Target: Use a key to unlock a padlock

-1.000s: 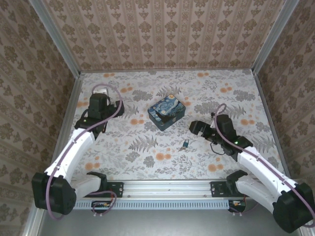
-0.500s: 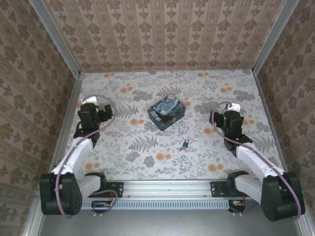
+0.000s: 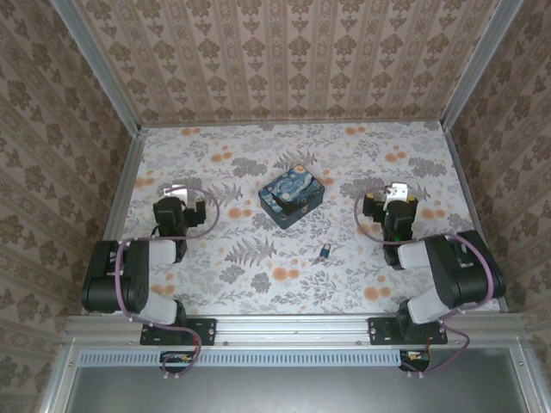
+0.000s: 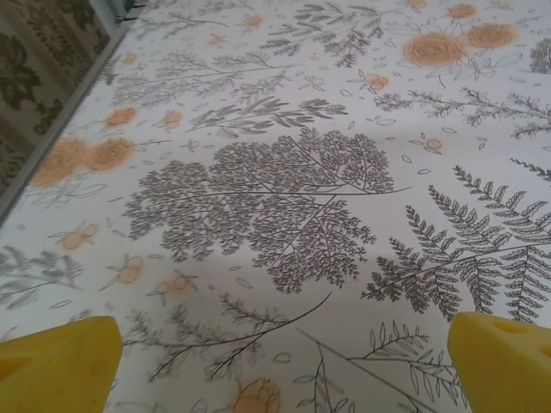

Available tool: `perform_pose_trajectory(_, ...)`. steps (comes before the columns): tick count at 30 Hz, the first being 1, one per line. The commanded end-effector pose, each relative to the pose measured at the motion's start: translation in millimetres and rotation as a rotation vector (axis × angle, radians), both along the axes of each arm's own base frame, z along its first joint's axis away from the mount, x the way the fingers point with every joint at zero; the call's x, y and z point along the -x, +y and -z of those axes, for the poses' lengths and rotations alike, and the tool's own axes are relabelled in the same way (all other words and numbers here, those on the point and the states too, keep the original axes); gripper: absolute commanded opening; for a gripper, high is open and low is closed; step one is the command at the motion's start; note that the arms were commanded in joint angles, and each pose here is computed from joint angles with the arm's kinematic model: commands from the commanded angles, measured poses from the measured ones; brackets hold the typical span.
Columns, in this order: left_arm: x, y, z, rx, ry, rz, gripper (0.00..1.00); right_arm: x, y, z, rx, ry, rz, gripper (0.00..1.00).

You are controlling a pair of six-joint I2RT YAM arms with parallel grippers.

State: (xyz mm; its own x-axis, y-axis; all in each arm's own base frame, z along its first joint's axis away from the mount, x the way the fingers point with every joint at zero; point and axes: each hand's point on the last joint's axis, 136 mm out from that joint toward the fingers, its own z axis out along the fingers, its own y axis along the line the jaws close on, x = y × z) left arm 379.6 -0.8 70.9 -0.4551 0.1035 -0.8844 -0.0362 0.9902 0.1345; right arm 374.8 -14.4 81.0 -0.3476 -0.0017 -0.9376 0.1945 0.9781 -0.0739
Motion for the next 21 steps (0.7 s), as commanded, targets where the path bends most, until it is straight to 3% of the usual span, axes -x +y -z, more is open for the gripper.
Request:
perform_pose_trajectory(1,-20,-1,-26,0.018,-0.105,0.045,1.0,-19,15,-18,-0.023,-0.031,-0.122,1.0)
perform_pose_trajectory(4,-20,0,-22,0.04,-0.095,0.06,1.0,-25,7,-15,-0.099,-0.01,-0.134,0.99)
perform_pose_trajectory(8,-21,0,-23,0.037,-0.105,0.059,1.0,-19,-10,-21,-0.087,-0.061,-0.023,1.0)
perform_pose_trajectory(21,-20,0,-23,0.033,-0.105,0.059,1.0,-25,-3,-17,-0.071,-0.018,-0.052,1.0)
